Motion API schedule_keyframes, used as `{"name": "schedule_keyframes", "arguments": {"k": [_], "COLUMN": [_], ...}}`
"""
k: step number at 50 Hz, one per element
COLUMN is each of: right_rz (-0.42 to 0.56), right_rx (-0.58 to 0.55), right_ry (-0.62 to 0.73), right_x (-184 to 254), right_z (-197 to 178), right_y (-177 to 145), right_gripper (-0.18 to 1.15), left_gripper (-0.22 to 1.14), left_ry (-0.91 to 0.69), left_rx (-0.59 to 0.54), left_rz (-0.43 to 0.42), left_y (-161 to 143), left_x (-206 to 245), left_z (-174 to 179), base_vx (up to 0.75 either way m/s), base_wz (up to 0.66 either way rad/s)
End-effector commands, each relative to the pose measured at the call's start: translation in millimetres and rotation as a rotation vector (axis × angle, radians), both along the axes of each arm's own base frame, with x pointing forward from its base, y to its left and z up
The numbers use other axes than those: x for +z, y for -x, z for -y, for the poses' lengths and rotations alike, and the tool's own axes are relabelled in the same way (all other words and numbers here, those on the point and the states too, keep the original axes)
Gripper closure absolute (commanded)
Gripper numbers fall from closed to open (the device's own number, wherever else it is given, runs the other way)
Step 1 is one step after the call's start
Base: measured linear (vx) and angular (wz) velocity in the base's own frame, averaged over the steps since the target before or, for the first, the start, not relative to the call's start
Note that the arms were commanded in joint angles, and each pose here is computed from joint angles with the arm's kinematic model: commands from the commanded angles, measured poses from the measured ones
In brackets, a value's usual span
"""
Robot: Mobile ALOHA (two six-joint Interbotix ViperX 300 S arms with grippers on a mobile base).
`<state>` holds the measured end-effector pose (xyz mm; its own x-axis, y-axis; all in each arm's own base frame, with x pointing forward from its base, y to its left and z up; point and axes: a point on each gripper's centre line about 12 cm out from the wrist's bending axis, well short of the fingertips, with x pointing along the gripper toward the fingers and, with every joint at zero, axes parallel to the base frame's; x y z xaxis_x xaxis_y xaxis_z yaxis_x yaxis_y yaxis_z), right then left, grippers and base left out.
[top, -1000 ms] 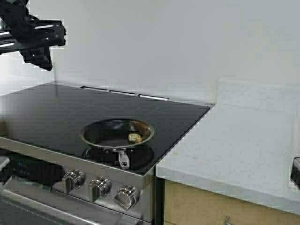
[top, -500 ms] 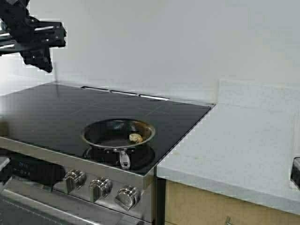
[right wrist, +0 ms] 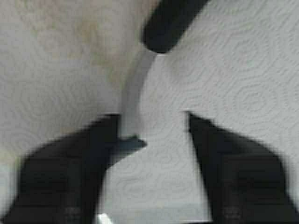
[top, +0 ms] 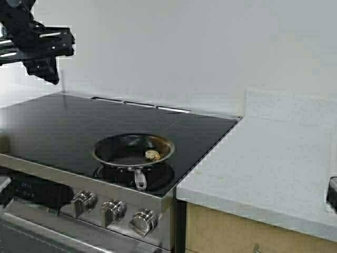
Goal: Add oil to the pan and cook the shrimp and serve it
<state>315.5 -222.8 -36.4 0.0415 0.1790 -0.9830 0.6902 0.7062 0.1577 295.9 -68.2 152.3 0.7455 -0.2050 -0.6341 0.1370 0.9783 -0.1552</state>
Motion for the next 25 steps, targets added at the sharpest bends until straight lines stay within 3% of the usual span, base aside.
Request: {"name": "schedule_keyframes", "arguments": {"k": [1,10,25], "right_rz": [0.037,0.063,0.214], "right_rx": [-0.005,-0.015,-0.063], "right_ry": [0.024,0.048,0.182], "right_x": [18,25,81], "right_z": [7,12,28], "right_y": [-7,-11,-28], "right_gripper": [0.05,0.05,0.05], "left_gripper": [0.9,0.9,0.9], "left_ry": [0.004,0.003,0.004], "left_rx": [-0.002,-0.003,-0.002], "left_rz": [0.021,0.018,0.021], "left_y": [-3,-3,-3], "left_x": [6,5,6], "left_z": [1,1,1], "base_vx": [0.0,0.0,0.0], "base_wz": [0.0,0.0,0.0]}}
